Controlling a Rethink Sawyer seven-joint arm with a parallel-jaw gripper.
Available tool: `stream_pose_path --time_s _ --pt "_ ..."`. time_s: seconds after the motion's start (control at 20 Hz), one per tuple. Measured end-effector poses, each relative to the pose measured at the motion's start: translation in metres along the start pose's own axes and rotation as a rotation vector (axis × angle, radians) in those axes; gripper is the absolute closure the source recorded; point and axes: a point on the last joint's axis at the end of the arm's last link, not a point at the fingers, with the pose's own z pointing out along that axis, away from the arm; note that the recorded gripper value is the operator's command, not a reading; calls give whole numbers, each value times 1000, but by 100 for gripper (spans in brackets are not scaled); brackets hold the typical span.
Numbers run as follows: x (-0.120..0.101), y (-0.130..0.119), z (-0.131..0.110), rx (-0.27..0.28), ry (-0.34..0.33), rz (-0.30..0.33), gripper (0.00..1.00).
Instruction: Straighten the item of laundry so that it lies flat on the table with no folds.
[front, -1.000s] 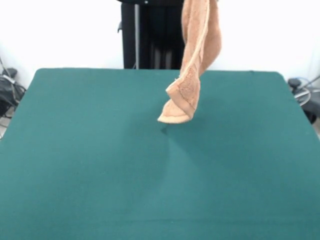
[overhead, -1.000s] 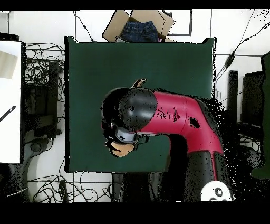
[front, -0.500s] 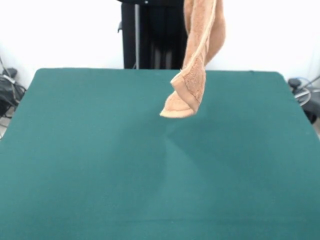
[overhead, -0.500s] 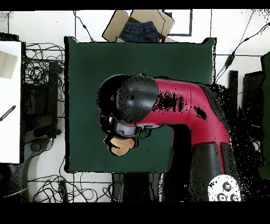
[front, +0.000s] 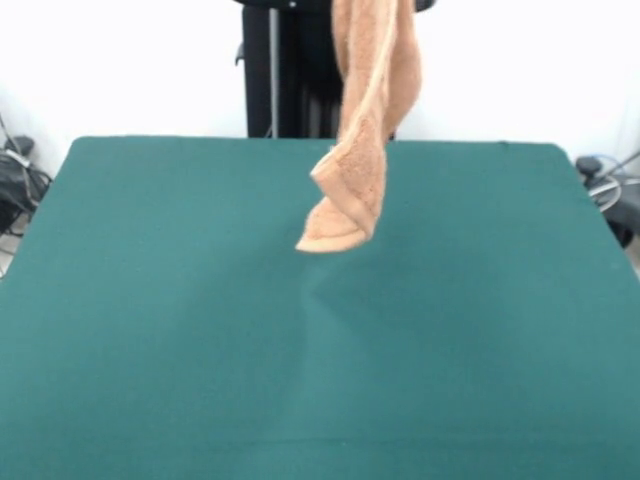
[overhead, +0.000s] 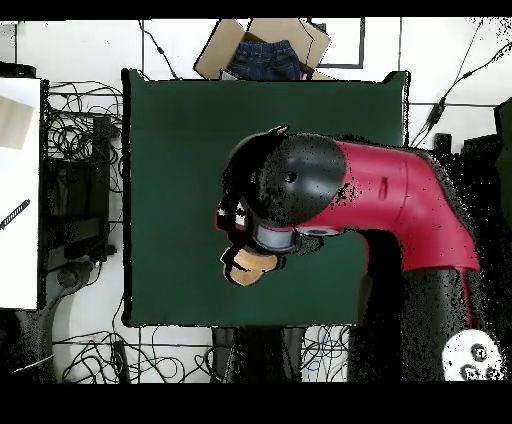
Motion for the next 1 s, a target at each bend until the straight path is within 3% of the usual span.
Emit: stream_pose_path --time_s 0.4,0.65,1.0 --pt "-10 -47 4 -4 1 -107 100" --pt "-15 -78 13 -14 16 -129 100" --pt "-20 -98 20 -34 26 -130 100"
